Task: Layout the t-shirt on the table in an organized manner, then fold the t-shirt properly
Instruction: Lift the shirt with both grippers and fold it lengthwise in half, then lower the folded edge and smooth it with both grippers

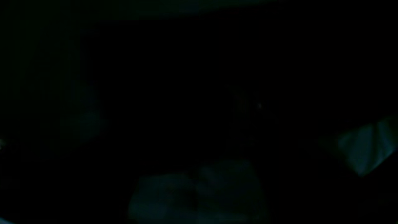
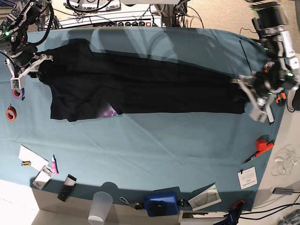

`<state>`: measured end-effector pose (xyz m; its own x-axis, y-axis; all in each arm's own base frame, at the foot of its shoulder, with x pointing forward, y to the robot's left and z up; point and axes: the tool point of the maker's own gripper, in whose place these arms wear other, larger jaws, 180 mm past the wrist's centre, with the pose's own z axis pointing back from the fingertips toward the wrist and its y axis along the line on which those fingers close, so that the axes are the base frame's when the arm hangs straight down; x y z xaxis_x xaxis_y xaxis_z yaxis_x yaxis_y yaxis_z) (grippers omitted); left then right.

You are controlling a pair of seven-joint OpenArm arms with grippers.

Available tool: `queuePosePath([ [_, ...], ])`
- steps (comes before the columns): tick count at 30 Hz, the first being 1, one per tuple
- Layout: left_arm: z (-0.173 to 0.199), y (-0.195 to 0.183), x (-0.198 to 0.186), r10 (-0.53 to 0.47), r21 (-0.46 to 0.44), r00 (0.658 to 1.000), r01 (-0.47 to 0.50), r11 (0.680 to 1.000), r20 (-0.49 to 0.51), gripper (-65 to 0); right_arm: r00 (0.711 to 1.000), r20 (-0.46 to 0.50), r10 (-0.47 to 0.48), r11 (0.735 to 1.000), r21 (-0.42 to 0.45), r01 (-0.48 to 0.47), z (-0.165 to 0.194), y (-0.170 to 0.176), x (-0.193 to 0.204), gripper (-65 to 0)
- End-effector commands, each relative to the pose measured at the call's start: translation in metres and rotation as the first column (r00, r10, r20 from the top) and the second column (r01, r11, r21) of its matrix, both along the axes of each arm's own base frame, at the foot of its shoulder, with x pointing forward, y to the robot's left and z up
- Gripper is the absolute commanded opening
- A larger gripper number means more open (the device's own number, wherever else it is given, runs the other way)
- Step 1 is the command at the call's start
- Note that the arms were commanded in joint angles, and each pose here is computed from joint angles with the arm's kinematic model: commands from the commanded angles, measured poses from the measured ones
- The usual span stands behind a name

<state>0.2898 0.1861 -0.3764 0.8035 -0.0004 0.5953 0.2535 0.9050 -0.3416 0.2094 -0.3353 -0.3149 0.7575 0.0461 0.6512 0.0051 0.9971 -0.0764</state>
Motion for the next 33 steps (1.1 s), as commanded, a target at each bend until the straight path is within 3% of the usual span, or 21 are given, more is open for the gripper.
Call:
queuePosePath([
  [1, 0.004, 0.007, 0.007, 0.024, 0.017, 1.000, -0.024, 1.000, 0.016, -36.4, 0.999, 0.045, 0.007, 1.000, -0.024, -0.006, 0.014, -0.004, 0.007, -48.8],
  [4, -0.009, 0.016, 0.003, 0.102, 0.015, 0.993, -0.102, 0.995, -0.053, -36.4, 0.999, 0.045, 0.007, 1.000, -0.024, -0.006, 0.014, -0.004, 0.007, -48.8],
  [10, -0.029, 0.008, -0.008, 0.140, -0.035, 0.979, -0.147, 0.989, -0.149, -37.1, 0.999, 0.049, 0.008, 1.000, -0.024, -0.007, 0.014, -0.004, 0.007, -48.8],
  [15, -0.042, -0.017, -0.021, 0.069, -0.148, 0.975, -0.102, 0.984, -0.213, -47.9, 0.998, 0.059, 0.009, 1.000, -0.024, -0.007, 0.016, -0.004, 0.009, -48.8],
  [19, -0.037, -0.016, -0.017, 0.079, -0.171, 0.976, -0.116, 0.978, -0.205, -59.9, 0.998, 0.067, 0.009, 1.000, -0.024, -0.008, 0.017, -0.004, 0.010, -48.9],
  [21, -0.034, -0.008, -0.014, 0.085, -0.153, 0.977, -0.116, 0.981, -0.196, -65.0, 0.998, 0.068, 0.010, 1.000, -0.024, -0.008, 0.017, -0.004, 0.010, -48.9],
  [28, -0.009, 0.036, 0.007, 0.101, -0.048, 0.987, -0.108, 0.993, -0.126, -65.0, 0.981, 0.195, 0.021, 1.000, -0.019, -0.018, 0.034, -0.002, 0.025, -48.9],
  [33, 0.005, 0.062, 0.014, 0.111, 0.011, 0.989, -0.110, 0.994, -0.098, -65.0, 0.975, 0.222, 0.030, 0.999, 0.013, -0.033, 0.038, 0.004, 0.029, -48.9],
])
